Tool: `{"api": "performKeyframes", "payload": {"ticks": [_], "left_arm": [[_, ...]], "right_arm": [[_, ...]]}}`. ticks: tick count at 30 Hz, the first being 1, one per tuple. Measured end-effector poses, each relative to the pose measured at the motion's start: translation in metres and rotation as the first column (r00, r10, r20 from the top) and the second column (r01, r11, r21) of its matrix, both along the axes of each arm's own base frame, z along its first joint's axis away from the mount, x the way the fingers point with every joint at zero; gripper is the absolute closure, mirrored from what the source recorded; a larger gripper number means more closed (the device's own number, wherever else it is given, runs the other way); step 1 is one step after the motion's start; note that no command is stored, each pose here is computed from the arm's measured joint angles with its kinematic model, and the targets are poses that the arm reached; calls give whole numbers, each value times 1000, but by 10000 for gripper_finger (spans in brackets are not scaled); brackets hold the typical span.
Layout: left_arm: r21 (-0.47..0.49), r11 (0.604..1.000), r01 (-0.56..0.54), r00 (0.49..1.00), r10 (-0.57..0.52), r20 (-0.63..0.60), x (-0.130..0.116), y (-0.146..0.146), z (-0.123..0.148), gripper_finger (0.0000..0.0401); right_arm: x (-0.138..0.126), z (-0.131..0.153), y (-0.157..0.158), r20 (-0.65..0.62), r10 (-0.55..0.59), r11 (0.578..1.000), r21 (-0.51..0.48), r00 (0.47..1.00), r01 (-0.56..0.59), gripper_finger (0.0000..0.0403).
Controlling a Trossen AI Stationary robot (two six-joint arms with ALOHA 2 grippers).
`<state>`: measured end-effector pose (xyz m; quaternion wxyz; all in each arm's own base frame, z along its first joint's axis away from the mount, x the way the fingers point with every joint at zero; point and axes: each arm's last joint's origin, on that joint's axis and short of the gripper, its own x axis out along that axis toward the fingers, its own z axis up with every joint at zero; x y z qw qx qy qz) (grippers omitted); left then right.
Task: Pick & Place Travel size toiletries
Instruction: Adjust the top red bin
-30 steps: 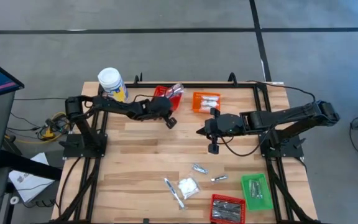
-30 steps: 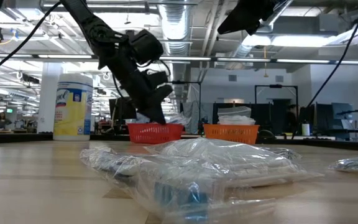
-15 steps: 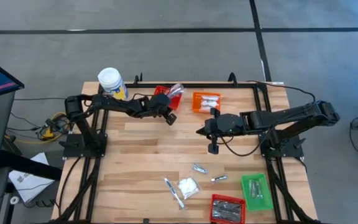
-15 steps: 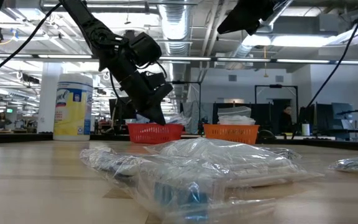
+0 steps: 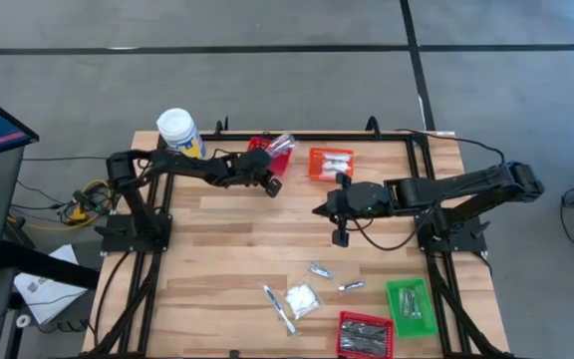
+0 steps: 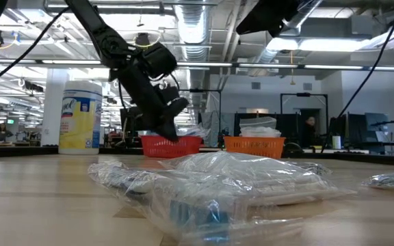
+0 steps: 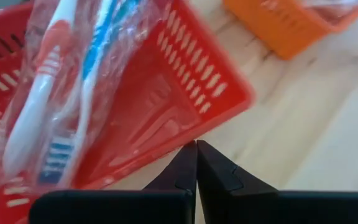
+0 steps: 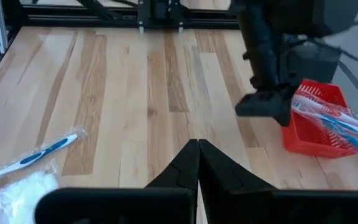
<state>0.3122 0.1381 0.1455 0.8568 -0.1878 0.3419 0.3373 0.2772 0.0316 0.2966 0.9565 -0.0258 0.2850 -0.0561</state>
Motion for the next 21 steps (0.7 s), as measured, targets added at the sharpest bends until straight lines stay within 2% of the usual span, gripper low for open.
{"api": "performKeyframes", "payload": {"ticks": [9, 15, 21], "left_arm": [[4, 1000, -17, 999, 17, -47, 12, 18, -38, 401], [35, 999, -3, 1000, 3, -13, 21, 13, -36, 401], [40, 997, 66, 997, -68, 42, 29, -5, -18, 401]], "right_arm": [[2, 0, -2, 10, -3, 1000, -7, 1000, 3, 403], [2, 0, -2, 11, 1, 1000, -11, 1000, -1, 403], [2, -1, -2, 5, 2, 1000, -12, 1000, -2, 403]]}}
